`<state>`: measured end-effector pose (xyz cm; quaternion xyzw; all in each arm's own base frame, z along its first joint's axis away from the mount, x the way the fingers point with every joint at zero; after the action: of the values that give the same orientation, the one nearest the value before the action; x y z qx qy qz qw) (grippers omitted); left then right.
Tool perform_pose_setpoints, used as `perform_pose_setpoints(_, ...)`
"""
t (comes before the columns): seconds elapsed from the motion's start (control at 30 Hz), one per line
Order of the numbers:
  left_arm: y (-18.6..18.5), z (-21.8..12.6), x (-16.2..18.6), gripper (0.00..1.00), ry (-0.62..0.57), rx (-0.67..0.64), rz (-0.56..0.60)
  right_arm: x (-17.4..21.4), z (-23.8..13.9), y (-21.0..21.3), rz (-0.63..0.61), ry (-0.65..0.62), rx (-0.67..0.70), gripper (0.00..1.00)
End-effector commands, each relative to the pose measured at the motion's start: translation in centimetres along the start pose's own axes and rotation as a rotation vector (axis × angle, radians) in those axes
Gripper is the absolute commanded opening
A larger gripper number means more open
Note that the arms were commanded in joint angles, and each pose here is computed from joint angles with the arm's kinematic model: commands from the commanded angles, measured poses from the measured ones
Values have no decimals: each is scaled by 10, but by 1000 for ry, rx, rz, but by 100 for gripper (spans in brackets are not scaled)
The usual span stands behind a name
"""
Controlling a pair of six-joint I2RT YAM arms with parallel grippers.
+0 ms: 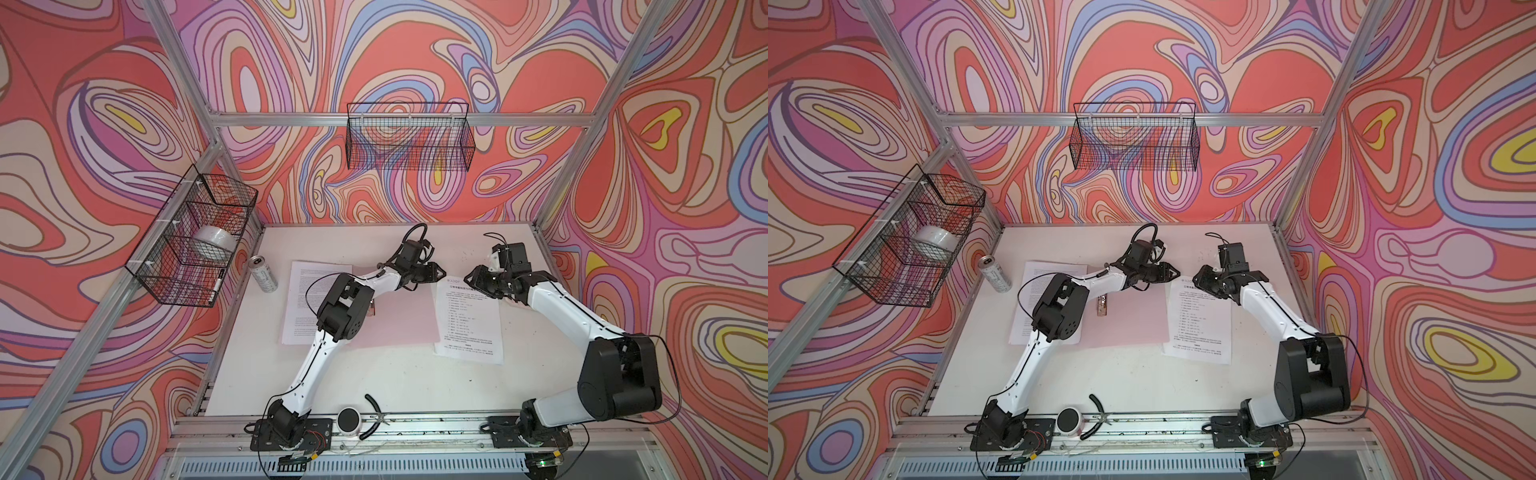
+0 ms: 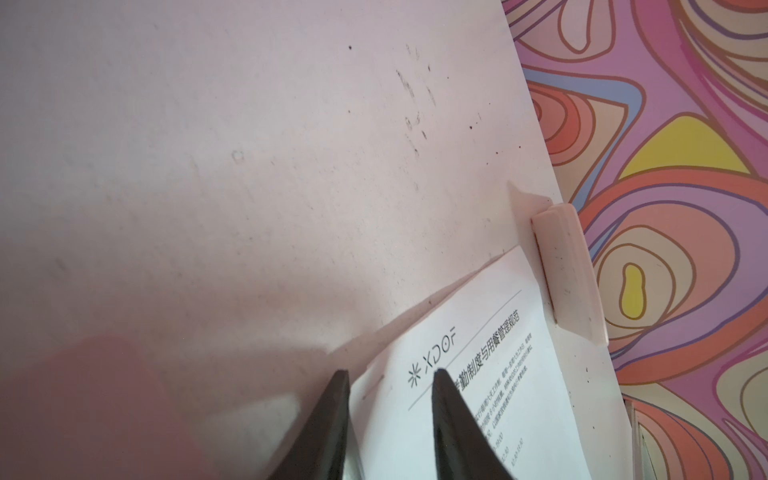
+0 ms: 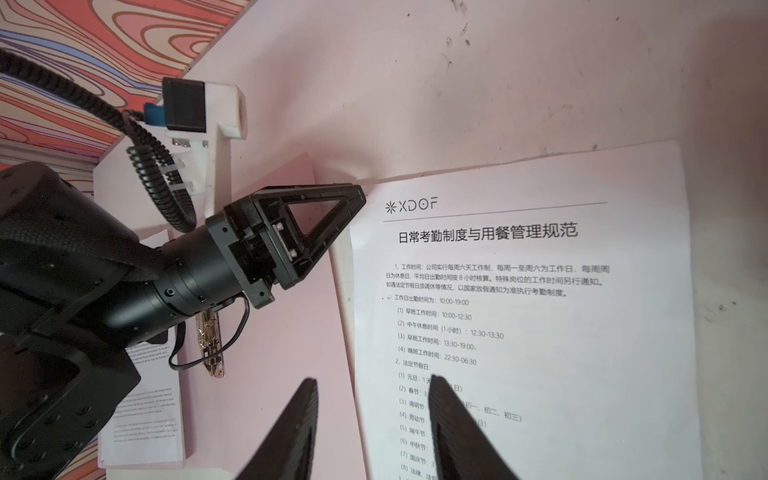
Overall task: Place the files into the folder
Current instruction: 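Lower the left gripper onto the XDOF sheet corner and pinch it while right hovers, then lift the XDOF sheet with the left gripper and carry it onto the folder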
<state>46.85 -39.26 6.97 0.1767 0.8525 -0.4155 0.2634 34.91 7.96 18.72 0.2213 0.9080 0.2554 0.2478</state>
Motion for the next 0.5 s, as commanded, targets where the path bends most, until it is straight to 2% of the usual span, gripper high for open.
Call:
perform_pose_setpoints(0.0,9,8,18,33,63,-16,-36,1,2,1,-3,2,-20,46)
perform_pose_setpoints(0.07,9,8,20,30,72,-14,-41,1,2,1,-5,2,-23,45)
perform_pose_setpoints(0.1,9,8,21,24,72,-12,-43,1,2,1,-4,0,-22,45)
perform_pose_setpoints(0.17,9,7,21,20,71,-13,-45,1,2,0,-5,-3,-19,45)
perform_pose_setpoints(0.3,2,3,16,0,61,5,-50,0,-2,1,-5,-15,-16,45)
perform_pose_setpoints(0.47,-44,-5,2,0,31,112,-30,-5,-16,6,-12,-55,-20,45)
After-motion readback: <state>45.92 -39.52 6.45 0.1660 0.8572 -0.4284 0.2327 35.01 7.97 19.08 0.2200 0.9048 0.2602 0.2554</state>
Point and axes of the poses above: each gripper's point midway between its finger pads, its own z axis out along the fingers, its own y axis along the line the jaws close on, x = y × z, the point moved 6 cm from there along -z, back along the fingers, and after that the axes turned 9 degrees about z, right-handed, at the moved point
